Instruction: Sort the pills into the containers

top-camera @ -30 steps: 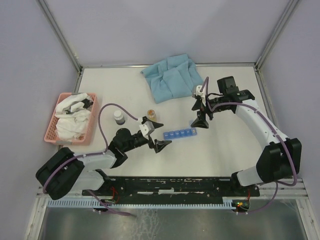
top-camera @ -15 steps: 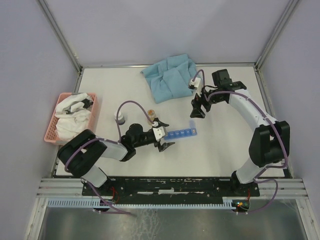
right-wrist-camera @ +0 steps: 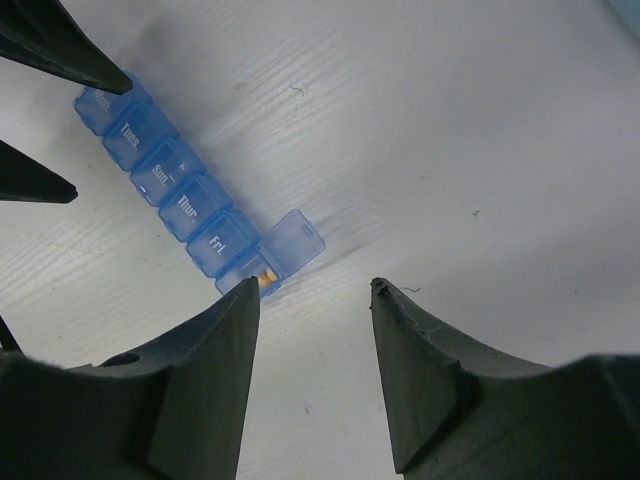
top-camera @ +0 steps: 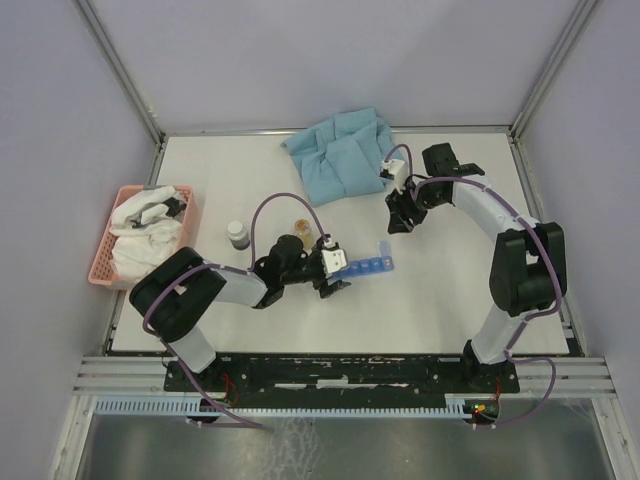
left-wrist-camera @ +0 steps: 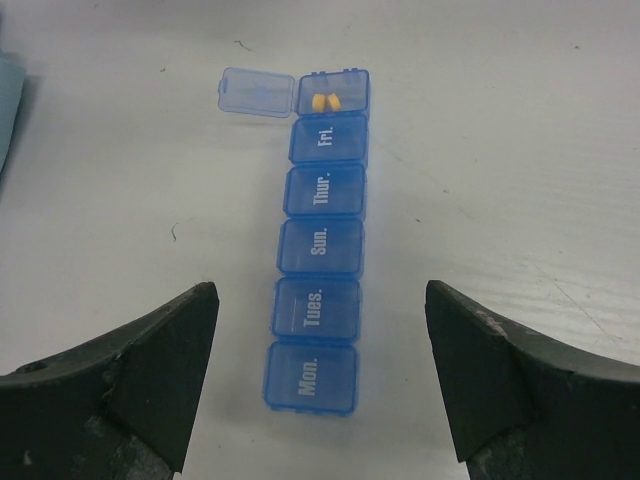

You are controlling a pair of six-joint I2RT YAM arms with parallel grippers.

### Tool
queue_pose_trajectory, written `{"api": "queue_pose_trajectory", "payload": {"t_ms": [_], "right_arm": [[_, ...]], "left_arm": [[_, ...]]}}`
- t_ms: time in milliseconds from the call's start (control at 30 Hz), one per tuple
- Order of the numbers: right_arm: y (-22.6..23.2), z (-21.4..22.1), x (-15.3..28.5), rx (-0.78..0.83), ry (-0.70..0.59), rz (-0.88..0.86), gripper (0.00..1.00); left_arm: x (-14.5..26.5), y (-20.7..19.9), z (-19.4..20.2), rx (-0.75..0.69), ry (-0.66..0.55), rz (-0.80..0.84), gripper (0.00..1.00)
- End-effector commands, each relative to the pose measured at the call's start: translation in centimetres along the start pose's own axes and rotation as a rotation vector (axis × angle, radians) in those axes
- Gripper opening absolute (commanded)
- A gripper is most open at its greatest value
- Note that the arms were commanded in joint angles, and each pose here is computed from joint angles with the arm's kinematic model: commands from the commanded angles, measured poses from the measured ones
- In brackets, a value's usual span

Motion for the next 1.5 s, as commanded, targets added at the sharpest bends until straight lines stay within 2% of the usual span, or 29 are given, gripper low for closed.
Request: {"api": "queue_pose_trajectory", "payload": {"t_ms": [0, 467, 600, 800, 1467], "right_arm": [[-0.8, -0.2, -0.3, -0.024, -0.002, 0.023, 0.56], [-1.1, 0.3, -1.1, -0.062, 0.021, 0.008, 0.55], [-1.3, 0.6, -1.4, -0.082, 0.038, 0.012, 0.50], [-1.7, 1.1, -2.1, -0.121, 0.064, 0.012, 0.41], [-2.5, 1.8, -2.8, -0.182, 0.082, 0.033, 0.37]], "left_arm": [[-0.8, 1.2, -0.2, 0.005, 0.079, 0.004, 0.87], [-0.6, 1.6, 0.5, 0.011, 0.110, -0.041, 0.87], [-1.0, 1.5, 0.9, 0.013, 0.118, -0.031, 0.86], [-1.5, 1.5, 1.3, 0.019, 0.131, -0.019, 0.80], [-2.1, 2.0, 1.7, 0.046, 0.158, -0.030, 0.48]]}}
Point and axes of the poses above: each gripper's point midway between its finger pads, its own x axis back along the fingers, its own y axis along the line the jaws close on, z = x × y, the point moved 4 cm from there along x, back along the fingers, and after that the axes turned 7 degrees about x, right-handed, at the moved point
